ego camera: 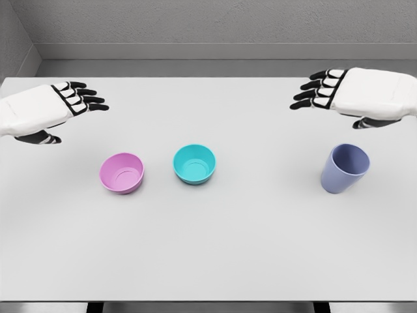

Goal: Stacking bowl and cup with both arms

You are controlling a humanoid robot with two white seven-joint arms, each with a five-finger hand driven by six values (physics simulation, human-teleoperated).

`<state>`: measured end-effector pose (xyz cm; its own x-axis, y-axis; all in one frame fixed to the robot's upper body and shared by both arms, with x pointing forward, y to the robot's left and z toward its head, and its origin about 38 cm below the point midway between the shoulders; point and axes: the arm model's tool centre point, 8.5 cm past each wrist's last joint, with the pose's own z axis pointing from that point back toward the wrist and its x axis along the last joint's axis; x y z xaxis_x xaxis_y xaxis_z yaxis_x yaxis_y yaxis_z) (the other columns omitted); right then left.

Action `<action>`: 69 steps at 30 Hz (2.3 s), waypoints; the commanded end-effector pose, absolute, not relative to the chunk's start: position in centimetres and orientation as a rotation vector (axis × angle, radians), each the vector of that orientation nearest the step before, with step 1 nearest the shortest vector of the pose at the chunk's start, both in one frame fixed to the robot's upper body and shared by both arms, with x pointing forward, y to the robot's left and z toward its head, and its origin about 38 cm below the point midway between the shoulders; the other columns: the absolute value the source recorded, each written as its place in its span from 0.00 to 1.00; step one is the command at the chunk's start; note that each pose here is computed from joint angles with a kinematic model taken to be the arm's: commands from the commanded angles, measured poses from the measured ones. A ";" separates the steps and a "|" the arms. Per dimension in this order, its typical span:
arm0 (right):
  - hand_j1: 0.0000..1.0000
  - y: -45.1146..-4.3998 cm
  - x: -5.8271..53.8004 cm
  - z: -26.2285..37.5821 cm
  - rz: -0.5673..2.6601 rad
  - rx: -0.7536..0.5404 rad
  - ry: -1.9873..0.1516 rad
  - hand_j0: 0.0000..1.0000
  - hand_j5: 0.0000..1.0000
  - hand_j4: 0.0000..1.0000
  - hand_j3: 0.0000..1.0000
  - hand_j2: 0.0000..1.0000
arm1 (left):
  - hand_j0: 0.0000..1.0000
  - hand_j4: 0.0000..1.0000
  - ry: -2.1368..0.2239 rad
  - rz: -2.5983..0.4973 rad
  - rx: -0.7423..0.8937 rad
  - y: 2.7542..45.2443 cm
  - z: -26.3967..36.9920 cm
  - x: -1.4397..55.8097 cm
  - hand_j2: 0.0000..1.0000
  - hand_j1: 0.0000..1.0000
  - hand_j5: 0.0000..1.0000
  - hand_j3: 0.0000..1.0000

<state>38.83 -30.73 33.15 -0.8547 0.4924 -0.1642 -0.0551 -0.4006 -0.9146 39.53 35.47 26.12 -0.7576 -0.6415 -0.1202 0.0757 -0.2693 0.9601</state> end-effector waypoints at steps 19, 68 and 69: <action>1.00 -35.9 38.7 33.9 2.261 -0.667 -1.305 1.00 1.00 1.00 1.00 1.00 | 1.00 1.00 -1.309 -2.294 0.455 30.6 21.8 39.5 1.00 1.00 1.00 1.00; 1.00 -36.0 38.3 25.7 2.299 -0.461 -1.139 1.00 1.00 1.00 1.00 1.00 | 1.00 1.00 -1.315 -2.343 0.324 27.4 18.6 38.9 1.00 1.00 1.00 1.00; 1.00 -36.1 38.3 25.7 2.300 -0.462 -1.137 1.00 1.00 1.00 1.00 1.00 | 1.00 1.00 -1.317 -2.342 0.323 27.4 18.6 38.9 1.00 1.00 1.00 1.00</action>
